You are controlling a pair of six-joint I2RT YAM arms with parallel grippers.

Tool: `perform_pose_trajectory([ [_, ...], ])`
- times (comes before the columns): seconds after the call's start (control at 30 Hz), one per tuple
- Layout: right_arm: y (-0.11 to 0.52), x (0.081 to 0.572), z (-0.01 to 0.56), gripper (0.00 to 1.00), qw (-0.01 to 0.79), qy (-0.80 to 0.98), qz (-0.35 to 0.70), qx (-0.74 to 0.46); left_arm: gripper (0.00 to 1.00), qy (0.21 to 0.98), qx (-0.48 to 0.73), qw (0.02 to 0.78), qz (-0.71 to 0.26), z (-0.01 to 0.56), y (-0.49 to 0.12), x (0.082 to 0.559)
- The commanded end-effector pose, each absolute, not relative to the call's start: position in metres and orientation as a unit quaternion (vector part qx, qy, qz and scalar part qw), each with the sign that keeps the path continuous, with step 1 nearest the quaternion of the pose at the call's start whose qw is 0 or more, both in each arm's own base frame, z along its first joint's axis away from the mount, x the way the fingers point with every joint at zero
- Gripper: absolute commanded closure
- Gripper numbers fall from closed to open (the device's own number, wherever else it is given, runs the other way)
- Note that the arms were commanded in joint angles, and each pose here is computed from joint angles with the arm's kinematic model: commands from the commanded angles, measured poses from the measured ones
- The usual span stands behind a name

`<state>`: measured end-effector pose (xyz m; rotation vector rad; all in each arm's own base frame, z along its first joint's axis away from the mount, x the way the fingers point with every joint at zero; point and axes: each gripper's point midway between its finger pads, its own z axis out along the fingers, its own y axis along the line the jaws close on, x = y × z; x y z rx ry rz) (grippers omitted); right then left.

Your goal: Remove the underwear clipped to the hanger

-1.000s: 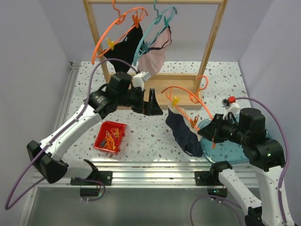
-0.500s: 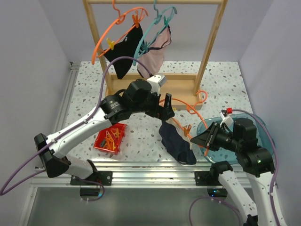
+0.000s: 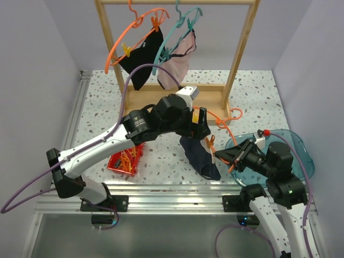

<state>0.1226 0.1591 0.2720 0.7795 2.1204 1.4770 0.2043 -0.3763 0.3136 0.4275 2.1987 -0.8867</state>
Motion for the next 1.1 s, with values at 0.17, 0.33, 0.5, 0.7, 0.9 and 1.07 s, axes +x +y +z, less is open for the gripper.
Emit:
perform_pose_trajectory([
  [0.17,0.160,0.127,0.294,1.00,0.258,0.741,0.563,0.259,0.00,0.890,0.085,0.295,-0.337,0.304,-0.401,0.188],
  [0.33,0.159,0.123,0.292,1.00,0.269,0.756,0.550,0.232,0.00,0.886,0.077,0.301,-0.344,0.309,-0.405,0.188],
  [0.5,0.159,0.118,0.296,1.00,0.276,0.758,0.549,0.218,0.00,0.877,0.020,0.362,-0.315,0.315,-0.375,0.207],
  [0.7,0.160,0.117,0.306,1.00,0.281,0.740,0.570,0.219,0.00,0.838,-0.048,0.388,-0.381,0.324,-0.350,0.218],
  [0.9,0.164,0.115,0.323,1.00,0.282,0.708,0.609,0.219,0.00,0.787,-0.072,0.346,-0.506,0.314,-0.357,0.209],
  [1.07,0.165,0.113,0.333,1.00,0.278,0.691,0.630,0.222,0.00,0.736,-0.069,0.339,-0.582,0.335,-0.376,0.209],
])
